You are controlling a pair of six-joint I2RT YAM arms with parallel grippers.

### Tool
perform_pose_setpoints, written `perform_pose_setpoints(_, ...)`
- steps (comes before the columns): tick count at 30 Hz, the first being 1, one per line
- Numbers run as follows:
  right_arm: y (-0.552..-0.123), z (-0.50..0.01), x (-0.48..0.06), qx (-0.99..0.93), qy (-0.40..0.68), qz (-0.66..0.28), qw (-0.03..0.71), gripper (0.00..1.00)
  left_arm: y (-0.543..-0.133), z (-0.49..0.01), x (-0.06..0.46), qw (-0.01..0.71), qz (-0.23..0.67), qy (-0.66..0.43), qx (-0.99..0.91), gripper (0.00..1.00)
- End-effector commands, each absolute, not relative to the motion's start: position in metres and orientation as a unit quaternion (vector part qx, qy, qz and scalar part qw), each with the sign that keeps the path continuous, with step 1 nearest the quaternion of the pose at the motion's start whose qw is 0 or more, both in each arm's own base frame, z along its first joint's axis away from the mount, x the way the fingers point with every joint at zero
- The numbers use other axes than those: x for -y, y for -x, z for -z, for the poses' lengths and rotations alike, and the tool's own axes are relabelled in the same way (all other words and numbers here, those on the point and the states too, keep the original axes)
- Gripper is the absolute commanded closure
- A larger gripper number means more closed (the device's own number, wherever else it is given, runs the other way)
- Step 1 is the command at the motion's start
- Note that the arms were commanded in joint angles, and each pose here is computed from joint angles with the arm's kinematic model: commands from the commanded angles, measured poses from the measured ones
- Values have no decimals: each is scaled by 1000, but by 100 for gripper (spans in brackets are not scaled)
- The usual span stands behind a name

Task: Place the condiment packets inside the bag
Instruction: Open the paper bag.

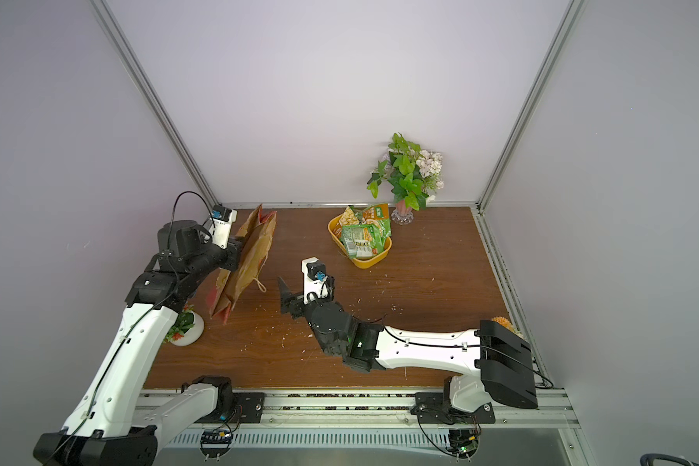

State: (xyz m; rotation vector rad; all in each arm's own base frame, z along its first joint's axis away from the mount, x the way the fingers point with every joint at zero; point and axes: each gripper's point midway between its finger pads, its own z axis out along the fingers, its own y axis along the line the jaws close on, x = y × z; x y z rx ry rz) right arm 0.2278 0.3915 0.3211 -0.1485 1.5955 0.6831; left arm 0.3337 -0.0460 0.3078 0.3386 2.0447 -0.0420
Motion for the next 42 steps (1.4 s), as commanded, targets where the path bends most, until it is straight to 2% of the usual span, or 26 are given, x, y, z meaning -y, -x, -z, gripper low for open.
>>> perform_pose_setpoints(1, -229, -324, -389, -699, 5, -321, 638, 5, -341, -313, 46, 537, -11, -120, -835, 99)
perform_pose_setpoints(7, -236, -311, -409, -709, -25, -331, 622, 1, -341, -303, 62, 539, -8, -132, -832, 99)
perform_pose_setpoints(12, -258, -288, -420, -729, -52, -333, 595, 3, -341, -301, 66, 541, -2, -136, -830, 99)
perform_pose_setpoints(19, -280, -275, -444, -743, -35, -349, 571, 5, -339, -301, 70, 541, 10, -139, -829, 99)
perform_pose_setpoints(26, -297, -260, -462, -764, -15, -370, 529, 27, -337, -307, 72, 547, 16, -142, -825, 99)
perform_pose_setpoints(28, -301, -260, -464, -771, -7, -362, 524, 36, -338, -308, 71, 547, 14, -140, -825, 99)
perform_pose_setpoints(30, -302, -261, -466, -782, 7, -346, 519, 48, -339, -309, 70, 548, 10, -140, -824, 99)
perform_pose_setpoints(32, -304, -265, -467, -793, 23, -326, 514, 71, -340, -312, 68, 550, 3, -139, -823, 99)
perform_pose_setpoints(36, -308, -270, -461, -822, 57, -270, 497, 90, -347, -310, 57, 542, -38, -136, -828, 99)
perform_pose_setpoints(39, -311, -276, -452, -838, 77, -231, 489, 100, -351, -307, 47, 532, -71, -135, -833, 99)
perform_pose_setpoints(42, -314, -278, -447, -853, 98, -194, 474, 100, -351, -310, 42, 531, -93, -136, -831, 99)
